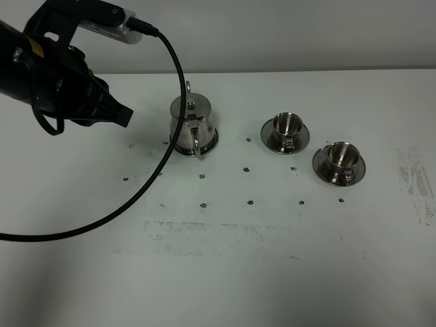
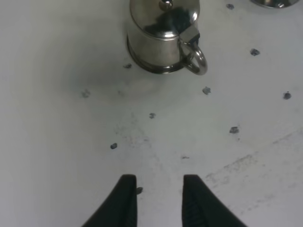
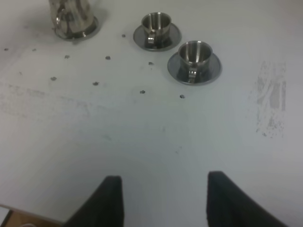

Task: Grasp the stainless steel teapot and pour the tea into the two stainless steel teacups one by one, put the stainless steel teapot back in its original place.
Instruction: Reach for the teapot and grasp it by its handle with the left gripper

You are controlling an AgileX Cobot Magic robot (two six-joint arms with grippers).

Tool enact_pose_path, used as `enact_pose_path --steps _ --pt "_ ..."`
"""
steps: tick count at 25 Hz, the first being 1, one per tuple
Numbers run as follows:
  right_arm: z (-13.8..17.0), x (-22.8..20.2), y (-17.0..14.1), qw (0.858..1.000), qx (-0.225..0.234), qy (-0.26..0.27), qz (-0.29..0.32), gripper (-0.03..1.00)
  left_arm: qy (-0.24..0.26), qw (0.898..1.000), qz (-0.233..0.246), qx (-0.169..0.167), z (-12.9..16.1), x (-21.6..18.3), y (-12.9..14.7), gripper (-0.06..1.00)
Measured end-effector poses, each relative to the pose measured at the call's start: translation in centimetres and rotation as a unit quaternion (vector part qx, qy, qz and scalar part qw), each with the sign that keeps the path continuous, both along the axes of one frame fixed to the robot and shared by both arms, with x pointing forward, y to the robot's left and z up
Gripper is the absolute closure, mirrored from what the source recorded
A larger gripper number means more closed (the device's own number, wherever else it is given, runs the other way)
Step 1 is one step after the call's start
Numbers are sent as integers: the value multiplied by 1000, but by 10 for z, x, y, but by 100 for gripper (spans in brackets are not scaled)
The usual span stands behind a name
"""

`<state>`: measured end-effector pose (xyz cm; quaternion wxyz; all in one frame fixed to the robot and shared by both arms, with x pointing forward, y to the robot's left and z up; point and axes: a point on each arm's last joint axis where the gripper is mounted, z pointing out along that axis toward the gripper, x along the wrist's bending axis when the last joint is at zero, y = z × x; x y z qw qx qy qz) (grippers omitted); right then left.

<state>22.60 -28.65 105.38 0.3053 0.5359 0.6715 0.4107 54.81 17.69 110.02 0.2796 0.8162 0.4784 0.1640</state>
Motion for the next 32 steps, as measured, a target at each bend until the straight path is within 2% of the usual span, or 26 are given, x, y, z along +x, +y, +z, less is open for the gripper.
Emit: enact_pose_path --steps 5,9,12,21,32 --pt "0 0 0 1000 0 0 0 57 14 1000 6 -14 -3 -4 -15 66" --pt "0 0 0 1000 0 0 0 57 30 999 22 6 -23 5 -24 66" --pt "0 0 0 1000 0 0 0 57 31 999 32 8 -41 19 -39 66" --pt "0 0 0 1000 0 0 0 57 30 999 -15 16 -85 50 -102 66" --pt "0 0 0 1000 0 0 0 57 -4 998 -58 28 -155 66 -137 66"
